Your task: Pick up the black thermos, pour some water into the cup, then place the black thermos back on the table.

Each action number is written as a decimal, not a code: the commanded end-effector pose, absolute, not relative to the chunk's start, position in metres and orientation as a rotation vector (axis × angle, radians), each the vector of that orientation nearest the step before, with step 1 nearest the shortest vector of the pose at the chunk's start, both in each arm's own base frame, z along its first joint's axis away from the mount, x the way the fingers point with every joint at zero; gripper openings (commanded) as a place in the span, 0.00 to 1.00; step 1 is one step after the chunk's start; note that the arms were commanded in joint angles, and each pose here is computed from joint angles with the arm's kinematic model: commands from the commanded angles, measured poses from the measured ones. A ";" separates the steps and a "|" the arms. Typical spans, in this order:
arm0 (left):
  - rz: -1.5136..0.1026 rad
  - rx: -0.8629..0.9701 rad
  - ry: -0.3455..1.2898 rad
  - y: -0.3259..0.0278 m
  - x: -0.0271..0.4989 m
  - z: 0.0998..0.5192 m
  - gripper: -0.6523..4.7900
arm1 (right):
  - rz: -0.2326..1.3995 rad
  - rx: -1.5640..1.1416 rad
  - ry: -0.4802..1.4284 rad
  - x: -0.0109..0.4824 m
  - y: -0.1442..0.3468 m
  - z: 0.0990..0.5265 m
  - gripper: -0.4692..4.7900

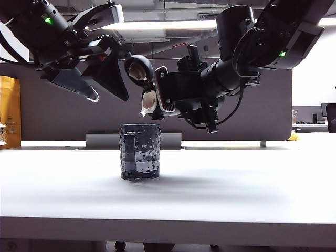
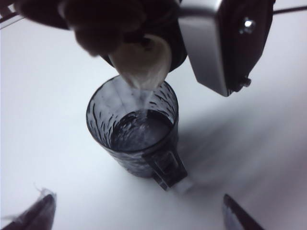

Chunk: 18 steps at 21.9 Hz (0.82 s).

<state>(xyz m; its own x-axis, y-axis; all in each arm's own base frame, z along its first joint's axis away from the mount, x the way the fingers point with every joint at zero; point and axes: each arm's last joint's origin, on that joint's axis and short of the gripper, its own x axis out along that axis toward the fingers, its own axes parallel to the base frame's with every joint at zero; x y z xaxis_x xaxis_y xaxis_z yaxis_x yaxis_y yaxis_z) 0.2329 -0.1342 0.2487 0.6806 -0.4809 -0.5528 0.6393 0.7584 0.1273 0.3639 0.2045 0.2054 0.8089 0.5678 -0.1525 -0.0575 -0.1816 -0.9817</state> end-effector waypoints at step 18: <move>-0.643 0.343 0.603 -0.132 0.228 0.244 1.00 | 0.418 -1.810 -0.614 0.375 0.211 0.236 0.29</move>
